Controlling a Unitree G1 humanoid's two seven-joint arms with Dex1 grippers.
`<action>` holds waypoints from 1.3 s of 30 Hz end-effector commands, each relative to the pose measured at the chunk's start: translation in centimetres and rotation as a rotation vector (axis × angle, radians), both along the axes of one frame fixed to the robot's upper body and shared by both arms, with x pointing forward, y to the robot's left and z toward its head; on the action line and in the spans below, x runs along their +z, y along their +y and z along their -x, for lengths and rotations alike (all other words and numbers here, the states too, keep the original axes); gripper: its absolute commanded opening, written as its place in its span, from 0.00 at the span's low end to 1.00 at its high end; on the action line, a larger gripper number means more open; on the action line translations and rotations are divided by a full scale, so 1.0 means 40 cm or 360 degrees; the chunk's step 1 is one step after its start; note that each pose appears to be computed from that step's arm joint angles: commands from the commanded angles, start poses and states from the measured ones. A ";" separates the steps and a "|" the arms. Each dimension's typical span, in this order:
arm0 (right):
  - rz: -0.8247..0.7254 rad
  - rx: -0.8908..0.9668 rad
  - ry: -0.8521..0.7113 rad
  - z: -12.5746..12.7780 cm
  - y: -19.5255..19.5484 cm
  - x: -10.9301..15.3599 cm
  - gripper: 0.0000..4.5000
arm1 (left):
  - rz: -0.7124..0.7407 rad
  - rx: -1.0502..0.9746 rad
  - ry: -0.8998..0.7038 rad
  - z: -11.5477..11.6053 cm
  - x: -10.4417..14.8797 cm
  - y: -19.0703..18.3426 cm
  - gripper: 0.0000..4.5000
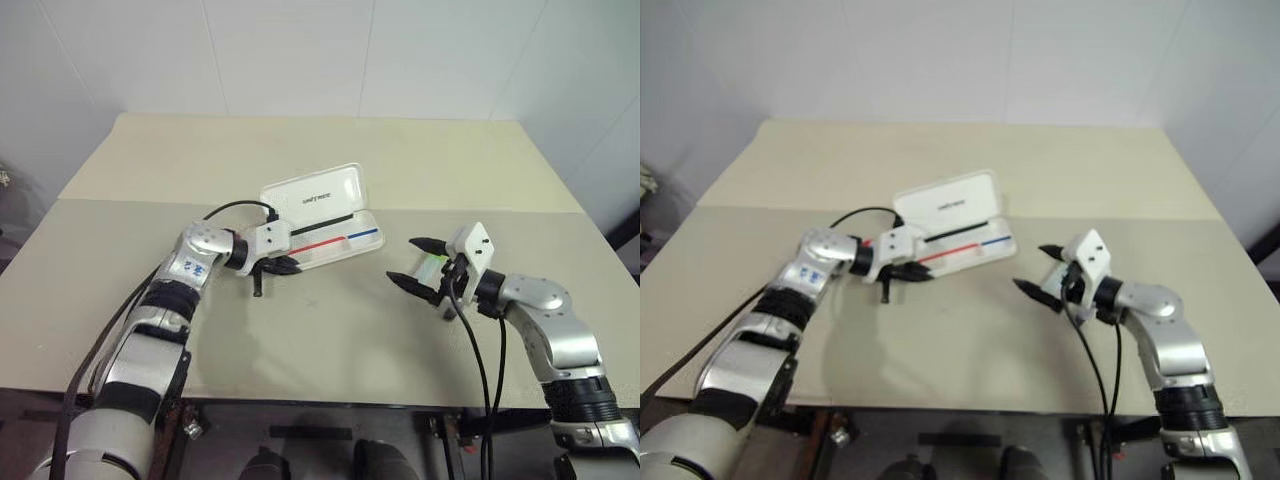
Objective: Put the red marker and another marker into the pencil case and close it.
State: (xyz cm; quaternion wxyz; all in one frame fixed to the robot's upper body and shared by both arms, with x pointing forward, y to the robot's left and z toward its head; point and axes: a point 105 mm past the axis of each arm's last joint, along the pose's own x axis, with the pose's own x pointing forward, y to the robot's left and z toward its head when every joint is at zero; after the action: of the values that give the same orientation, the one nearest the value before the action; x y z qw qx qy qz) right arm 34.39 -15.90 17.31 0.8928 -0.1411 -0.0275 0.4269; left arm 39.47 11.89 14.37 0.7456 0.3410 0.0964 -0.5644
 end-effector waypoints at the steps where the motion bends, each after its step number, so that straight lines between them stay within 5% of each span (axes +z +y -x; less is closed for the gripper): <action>1: 0.0015 0.0059 -0.0105 0.006 -0.025 0.057 1.00 | 0.0045 -0.0052 -0.0092 0.034 0.055 0.015 0.00; 7: 0.0052 0.0181 -0.0071 0.027 -0.042 0.101 1.00 | 0.0020 -0.0146 -0.0009 0.127 0.059 0.037 0.00; 16: 0.0309 0.0317 0.0016 0.054 -0.049 0.071 1.00 | -0.0095 -0.0299 -0.0010 0.222 0.048 0.008 0.00; 29: 0.0279 0.0265 0.0002 0.051 -0.038 0.060 1.00 | -0.0272 -0.0409 0.0007 0.275 -0.041 -0.024 0.00; 39: 0.0267 0.0232 0.0007 0.050 -0.034 0.049 1.00 | -0.0318 -0.0359 0.0003 0.263 -0.064 -0.008 0.00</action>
State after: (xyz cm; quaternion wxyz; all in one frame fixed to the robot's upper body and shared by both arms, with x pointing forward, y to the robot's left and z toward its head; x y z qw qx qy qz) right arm 32.52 -17.57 18.40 0.8471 -0.2017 0.0184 0.4913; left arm 28.83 11.26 11.78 0.6392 0.4114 0.1124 -0.6400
